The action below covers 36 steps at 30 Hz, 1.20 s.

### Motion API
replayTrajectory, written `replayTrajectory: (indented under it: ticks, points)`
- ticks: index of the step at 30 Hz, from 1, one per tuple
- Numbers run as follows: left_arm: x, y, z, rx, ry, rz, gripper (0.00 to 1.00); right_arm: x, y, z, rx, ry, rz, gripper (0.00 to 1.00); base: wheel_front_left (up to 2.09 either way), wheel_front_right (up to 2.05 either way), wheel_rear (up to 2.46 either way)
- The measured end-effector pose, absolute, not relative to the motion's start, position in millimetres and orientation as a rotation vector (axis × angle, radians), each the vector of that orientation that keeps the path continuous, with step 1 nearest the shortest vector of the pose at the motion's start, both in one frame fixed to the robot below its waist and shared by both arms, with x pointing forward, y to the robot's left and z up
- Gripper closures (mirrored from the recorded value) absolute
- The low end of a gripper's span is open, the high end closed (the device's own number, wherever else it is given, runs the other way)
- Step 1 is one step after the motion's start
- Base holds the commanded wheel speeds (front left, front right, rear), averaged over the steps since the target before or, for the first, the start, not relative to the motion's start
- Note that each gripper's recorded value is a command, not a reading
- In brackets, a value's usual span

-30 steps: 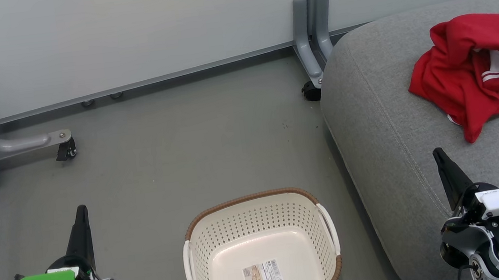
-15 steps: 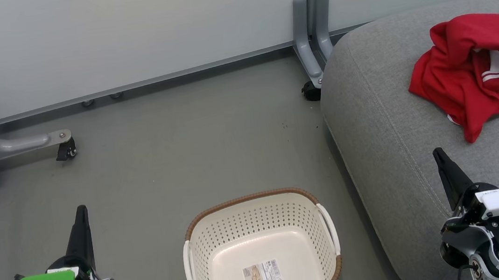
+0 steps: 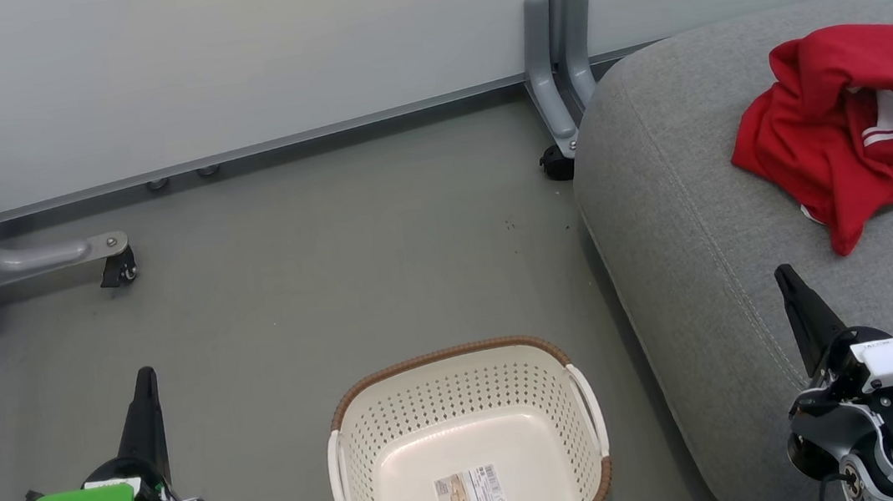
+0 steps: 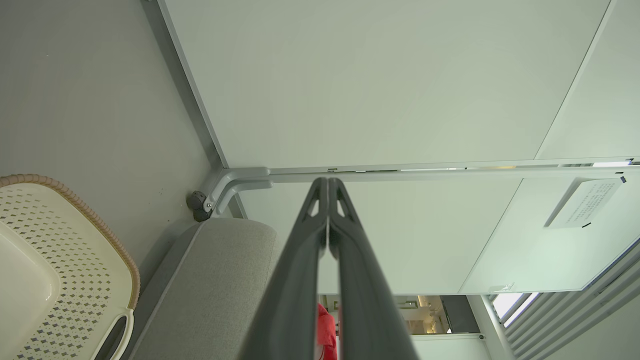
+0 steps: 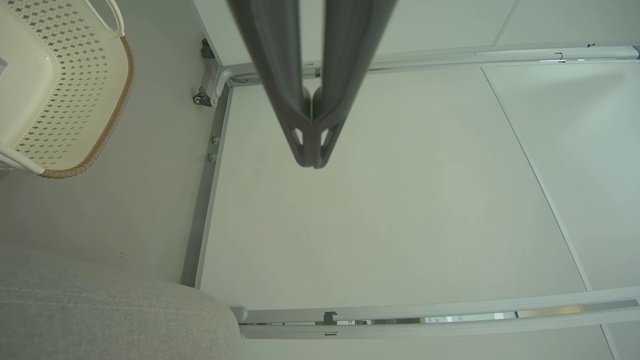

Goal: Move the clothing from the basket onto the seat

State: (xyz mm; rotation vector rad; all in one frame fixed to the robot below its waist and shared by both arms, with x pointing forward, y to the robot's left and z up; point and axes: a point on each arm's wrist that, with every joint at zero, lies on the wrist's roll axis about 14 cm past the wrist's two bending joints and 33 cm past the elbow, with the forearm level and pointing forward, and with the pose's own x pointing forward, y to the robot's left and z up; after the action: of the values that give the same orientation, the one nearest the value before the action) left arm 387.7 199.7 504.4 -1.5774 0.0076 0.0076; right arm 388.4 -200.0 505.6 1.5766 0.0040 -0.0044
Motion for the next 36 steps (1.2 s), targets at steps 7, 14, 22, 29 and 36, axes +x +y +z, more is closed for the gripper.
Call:
replayTrajectory:
  ticks: [7, 14, 22, 29, 36]
  points:
    - [387.6, 199.7, 504.4, -1.578, 0.007, 0.008, 1.0, 388.3, -200.1, 505.6, 1.577, 0.004, -0.005, 1.0, 0.0, 0.0, 0.0]
    - [387.6, 199.8, 504.3, -1.578, 0.007, 0.008, 1.0, 388.3, -200.1, 505.6, 1.577, 0.004, -0.005, 1.0, 0.0, 0.0, 0.0]
    - [387.6, 199.8, 504.4, -1.578, 0.007, 0.008, 1.0, 388.3, -200.1, 505.6, 1.577, 0.004, -0.005, 1.0, 0.0, 0.0, 0.0]
    - [387.6, 199.9, 504.4, -1.578, 0.007, 0.008, 1.0, 388.3, -200.1, 505.6, 1.577, 0.004, -0.005, 1.0, 0.0, 0.0, 0.0]
    - [387.6, 199.9, 504.4, -1.578, 0.007, 0.008, 1.0, 388.3, -200.2, 505.6, 1.576, 0.004, -0.005, 1.0, 0.0, 0.0, 0.0]
